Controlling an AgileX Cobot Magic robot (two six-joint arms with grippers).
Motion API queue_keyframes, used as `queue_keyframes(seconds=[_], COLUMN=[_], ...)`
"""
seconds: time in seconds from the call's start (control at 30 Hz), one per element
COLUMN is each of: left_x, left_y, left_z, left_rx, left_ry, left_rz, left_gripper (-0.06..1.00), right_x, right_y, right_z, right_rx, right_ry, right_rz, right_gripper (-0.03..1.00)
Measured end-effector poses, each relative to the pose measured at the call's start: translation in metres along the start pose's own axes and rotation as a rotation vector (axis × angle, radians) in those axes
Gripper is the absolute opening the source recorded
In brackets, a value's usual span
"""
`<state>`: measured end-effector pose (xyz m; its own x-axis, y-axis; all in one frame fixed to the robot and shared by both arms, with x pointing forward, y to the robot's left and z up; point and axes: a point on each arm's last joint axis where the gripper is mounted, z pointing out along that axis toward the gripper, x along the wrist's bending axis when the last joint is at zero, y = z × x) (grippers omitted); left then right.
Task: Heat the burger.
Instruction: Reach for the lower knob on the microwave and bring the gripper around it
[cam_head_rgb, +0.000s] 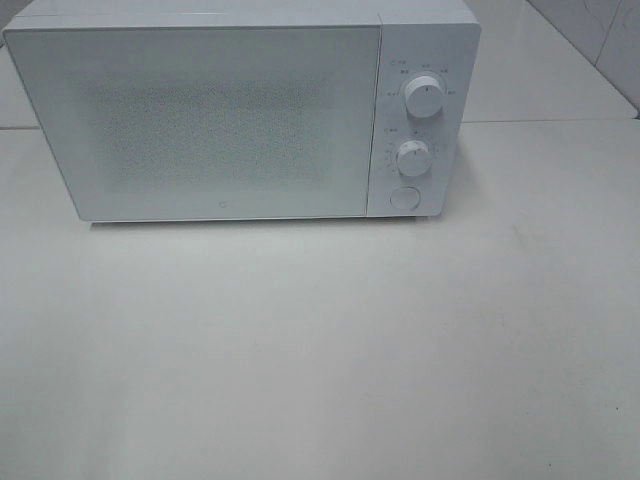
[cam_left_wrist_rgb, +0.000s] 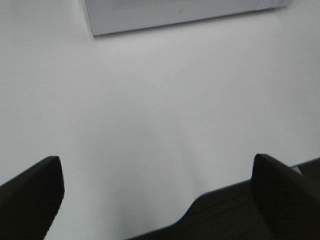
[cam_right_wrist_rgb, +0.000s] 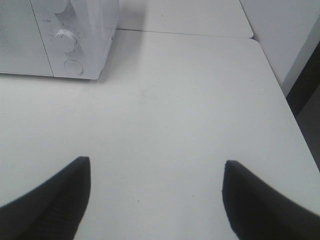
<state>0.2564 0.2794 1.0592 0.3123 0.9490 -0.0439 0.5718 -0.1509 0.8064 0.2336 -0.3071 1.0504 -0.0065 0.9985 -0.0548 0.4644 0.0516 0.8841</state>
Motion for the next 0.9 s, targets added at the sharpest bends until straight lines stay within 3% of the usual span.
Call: queue_keyframes(seconds=[0.13,0.17,0.27,0.9], left_x=[-0.003,-0.006,-0.009,-0.009], left_y=[-0.006,-0.011,-0.016,-0.016], left_z=[-0.01,-0.017,-0.021,-0.02], left_rx=[-0.08,-0.138,-0.182,-0.185], left_ry=[0.048,0.093,0.141,0.145], left_rz=[-0.013,-0.022,-0.035,-0.041], left_gripper=[0.93,0.93,0.93,0.93], right_x=[0.0,0.0,0.0,0.0], right_y=[0.0,0.0,0.0,0.0], right_z=[0.0,0.0,0.0,0.0], right_rx=[0.0,0.0,0.0,0.0], right_ry=[0.0,0.0,0.0,0.0], right_rz=[0.0,0.0,0.0,0.0], right_gripper=[0.7,0.7,0.7,0.7])
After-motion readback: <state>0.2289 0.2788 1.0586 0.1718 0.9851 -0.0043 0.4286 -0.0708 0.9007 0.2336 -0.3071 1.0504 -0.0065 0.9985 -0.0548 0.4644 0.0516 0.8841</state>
